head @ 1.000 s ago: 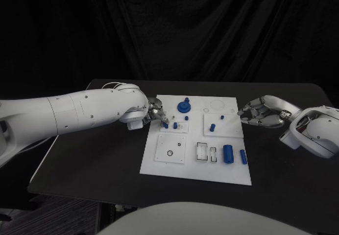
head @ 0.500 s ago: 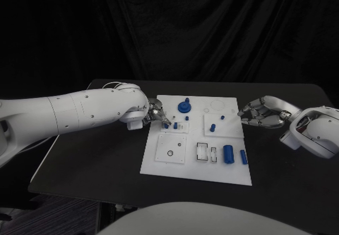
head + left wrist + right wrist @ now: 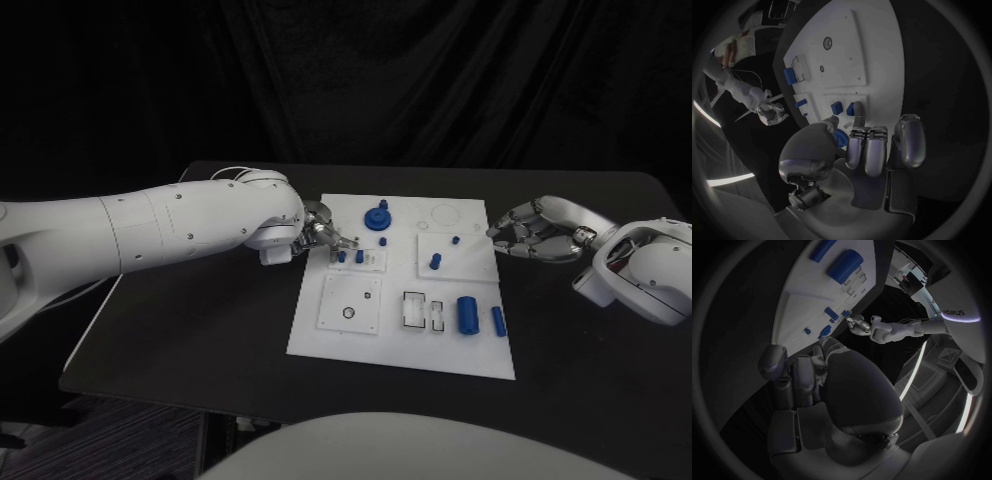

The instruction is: Assemble the parts on the task board

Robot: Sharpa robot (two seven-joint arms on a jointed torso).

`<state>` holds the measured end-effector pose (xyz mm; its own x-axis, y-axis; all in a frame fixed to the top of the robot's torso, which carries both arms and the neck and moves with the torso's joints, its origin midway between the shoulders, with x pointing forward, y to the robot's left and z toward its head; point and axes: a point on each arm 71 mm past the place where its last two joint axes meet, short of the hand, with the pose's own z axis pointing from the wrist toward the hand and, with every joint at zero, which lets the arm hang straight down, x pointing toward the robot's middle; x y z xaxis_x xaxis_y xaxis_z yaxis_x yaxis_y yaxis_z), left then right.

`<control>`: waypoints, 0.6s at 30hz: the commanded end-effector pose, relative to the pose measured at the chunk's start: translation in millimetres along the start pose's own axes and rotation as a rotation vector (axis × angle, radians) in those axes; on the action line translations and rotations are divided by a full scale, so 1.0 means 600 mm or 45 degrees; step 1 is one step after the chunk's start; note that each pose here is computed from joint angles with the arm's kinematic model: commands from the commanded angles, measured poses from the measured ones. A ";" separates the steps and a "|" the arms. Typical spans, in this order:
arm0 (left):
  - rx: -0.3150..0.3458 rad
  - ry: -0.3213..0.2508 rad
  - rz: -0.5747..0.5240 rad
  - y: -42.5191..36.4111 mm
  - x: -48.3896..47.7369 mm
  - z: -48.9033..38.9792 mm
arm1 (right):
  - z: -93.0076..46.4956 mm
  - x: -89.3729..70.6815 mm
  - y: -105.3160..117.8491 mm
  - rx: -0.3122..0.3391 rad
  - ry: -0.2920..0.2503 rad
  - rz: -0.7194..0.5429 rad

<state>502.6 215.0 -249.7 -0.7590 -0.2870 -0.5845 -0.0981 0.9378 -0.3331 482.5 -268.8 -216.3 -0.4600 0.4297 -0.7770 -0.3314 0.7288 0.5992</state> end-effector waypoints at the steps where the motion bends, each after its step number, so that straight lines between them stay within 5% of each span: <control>1: 0.004 0.000 -0.013 0.007 0.009 0.004 | -0.001 -0.001 -0.002 0.015 -0.026 -0.003; 6: 0.084 -0.110 -0.037 0.008 -0.002 0.000 | -0.002 -0.002 -0.002 0.014 -0.035 -0.004; 13: 0.337 -0.476 -0.017 0.007 -0.036 -0.022 | -0.007 -0.005 -0.006 0.019 -0.049 -0.006; 18: 0.519 -0.620 0.018 0.003 -0.057 -0.040 | -0.008 -0.006 -0.007 0.025 -0.051 -0.006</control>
<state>509.4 238.8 -231.0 -0.5028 -0.4003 -0.7662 0.0496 0.8715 -0.4878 481.4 -275.0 -214.8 -0.4391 0.4400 -0.7833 -0.3264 0.7342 0.5954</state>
